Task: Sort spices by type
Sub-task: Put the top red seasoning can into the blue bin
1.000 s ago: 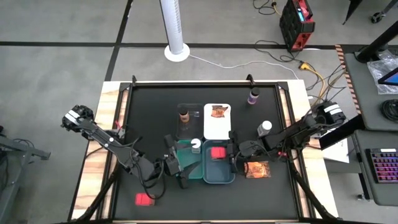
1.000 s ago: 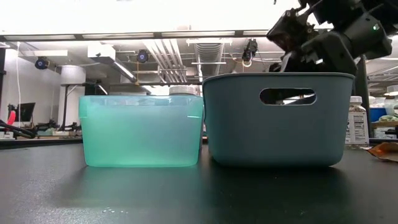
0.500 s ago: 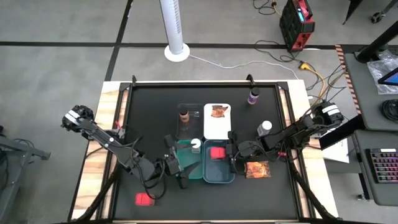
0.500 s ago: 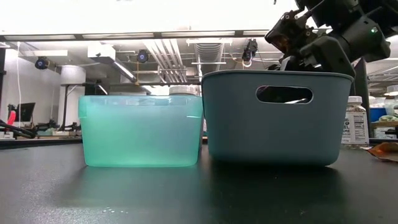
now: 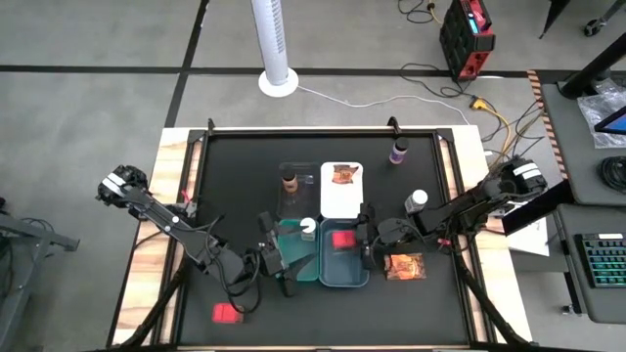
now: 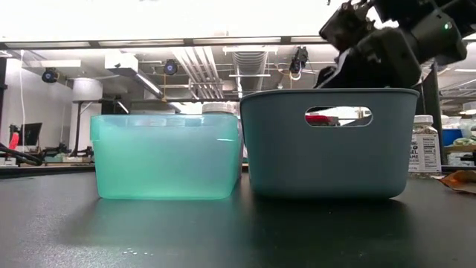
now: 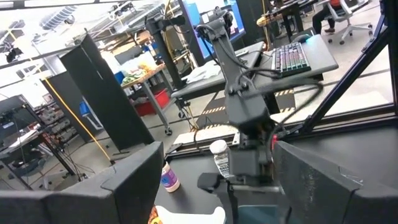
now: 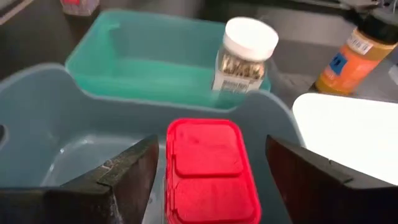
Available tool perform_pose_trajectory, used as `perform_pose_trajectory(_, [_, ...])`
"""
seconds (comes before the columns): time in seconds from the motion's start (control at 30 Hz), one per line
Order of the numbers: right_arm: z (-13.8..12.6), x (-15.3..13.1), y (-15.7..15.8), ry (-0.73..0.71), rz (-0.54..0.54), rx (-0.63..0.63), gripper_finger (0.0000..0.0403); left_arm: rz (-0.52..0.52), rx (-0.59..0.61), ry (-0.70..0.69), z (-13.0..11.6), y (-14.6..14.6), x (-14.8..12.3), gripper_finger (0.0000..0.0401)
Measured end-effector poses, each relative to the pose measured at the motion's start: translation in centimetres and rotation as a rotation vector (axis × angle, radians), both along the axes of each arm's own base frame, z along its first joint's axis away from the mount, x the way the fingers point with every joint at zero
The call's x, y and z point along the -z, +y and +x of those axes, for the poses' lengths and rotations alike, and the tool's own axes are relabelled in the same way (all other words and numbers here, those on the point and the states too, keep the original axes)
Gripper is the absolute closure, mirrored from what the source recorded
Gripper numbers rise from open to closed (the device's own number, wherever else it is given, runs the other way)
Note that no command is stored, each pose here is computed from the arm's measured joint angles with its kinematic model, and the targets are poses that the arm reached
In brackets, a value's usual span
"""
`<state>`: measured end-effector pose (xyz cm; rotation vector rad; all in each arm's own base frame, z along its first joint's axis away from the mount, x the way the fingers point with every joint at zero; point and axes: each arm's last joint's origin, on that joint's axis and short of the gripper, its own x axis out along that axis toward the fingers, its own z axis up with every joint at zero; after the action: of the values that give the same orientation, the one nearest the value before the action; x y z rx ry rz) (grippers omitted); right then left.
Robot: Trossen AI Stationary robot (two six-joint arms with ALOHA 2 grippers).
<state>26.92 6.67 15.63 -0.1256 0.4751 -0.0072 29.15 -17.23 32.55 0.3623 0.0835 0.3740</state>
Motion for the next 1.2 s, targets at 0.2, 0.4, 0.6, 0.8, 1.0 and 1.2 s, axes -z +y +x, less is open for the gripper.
perform_pose_trajectory(0.2, [-0.9,-2.0,-0.2,-0.032,0.02,-0.013,0.015,-0.004,0.0,0.014,0.0,0.0,0.2,0.0116])
perform_pose_trajectory(0.4, [-0.9,-2.7,1.0,-0.021,0.075,-0.115,0.0245,-0.004,-0.002,0.021,0.1,0.0,0.4,0.0116])
perform_pose_trajectory(0.6, [1.6,-2.0,3.1,0.134,0.002,-0.167,0.0381,-0.006,-0.018,0.019,0.4,0.5,0.4,0.0116])
perform_pose_trajectory(0.8, [3.5,-0.5,3.6,0.285,-0.044,-0.108,0.0392,-0.012,-0.017,0.021,0.3,0.4,0.5,0.0116])
perform_pose_trajectory(1.0, [4.4,-0.7,3.8,0.297,-0.077,-0.076,0.0394,-0.021,-0.018,0.033,0.3,0.4,0.8,0.0116])
perform_pose_trajectory(1.2, [4.6,-1.7,3.7,0.251,-0.129,-0.026,0.0394,-0.03,-0.02,0.047,0.3,0.5,1.2,0.0116])
